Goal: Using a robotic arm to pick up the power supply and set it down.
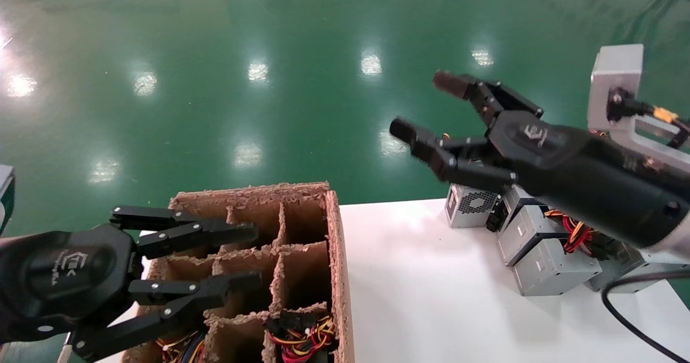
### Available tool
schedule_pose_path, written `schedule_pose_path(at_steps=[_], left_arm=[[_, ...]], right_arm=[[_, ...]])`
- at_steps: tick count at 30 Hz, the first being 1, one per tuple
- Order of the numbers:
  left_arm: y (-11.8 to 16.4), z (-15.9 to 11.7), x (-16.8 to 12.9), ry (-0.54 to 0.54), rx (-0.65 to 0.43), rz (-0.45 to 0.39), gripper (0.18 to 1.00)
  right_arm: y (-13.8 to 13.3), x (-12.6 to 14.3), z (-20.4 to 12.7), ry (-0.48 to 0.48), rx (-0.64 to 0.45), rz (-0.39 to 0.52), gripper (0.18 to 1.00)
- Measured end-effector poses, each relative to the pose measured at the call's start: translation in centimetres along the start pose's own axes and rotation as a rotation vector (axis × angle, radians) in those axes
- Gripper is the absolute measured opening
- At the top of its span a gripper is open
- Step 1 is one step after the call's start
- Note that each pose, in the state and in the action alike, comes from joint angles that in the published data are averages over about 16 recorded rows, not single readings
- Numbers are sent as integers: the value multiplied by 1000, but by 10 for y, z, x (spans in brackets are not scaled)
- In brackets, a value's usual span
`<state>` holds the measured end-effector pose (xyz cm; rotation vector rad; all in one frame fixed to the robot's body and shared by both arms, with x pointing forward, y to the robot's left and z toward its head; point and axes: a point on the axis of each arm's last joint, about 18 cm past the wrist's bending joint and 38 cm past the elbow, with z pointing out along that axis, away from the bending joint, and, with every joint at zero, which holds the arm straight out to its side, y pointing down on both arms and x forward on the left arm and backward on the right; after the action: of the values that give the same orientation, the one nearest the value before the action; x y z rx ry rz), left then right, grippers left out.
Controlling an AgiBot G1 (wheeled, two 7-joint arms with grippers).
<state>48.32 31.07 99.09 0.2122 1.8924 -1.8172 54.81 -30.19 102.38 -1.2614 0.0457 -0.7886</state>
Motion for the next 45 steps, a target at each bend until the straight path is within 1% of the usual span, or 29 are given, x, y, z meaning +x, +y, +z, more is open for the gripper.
schedule_pose_path(at_steps=[5,16,21,27,33,39,45], left_arm=[[0,0,0,0,0,0,466],[0,0,0,0,0,0,724],[0,0,0,0,0,0,830],[0,0,0,0,0,0,921],[0,0,0,-1,0,0,973],[0,0,0,-1,0,0,995],[0,0,0,-1,0,0,1000]], right_arm=[[-4,-15,-7,-94,-33,-12,1001],[-9,-48,-27,-292,-128,-29,1001],[-9,-59,-37,-365,-172,-32,1001],[-10,-68,-45,-417,-207,-35,1001],[-10,-70,-47,-431,-217,-37,1001],[-10,-68,-46,-421,-210,-37,1001],[-10,-67,-44,-413,-205,-36,1001]])
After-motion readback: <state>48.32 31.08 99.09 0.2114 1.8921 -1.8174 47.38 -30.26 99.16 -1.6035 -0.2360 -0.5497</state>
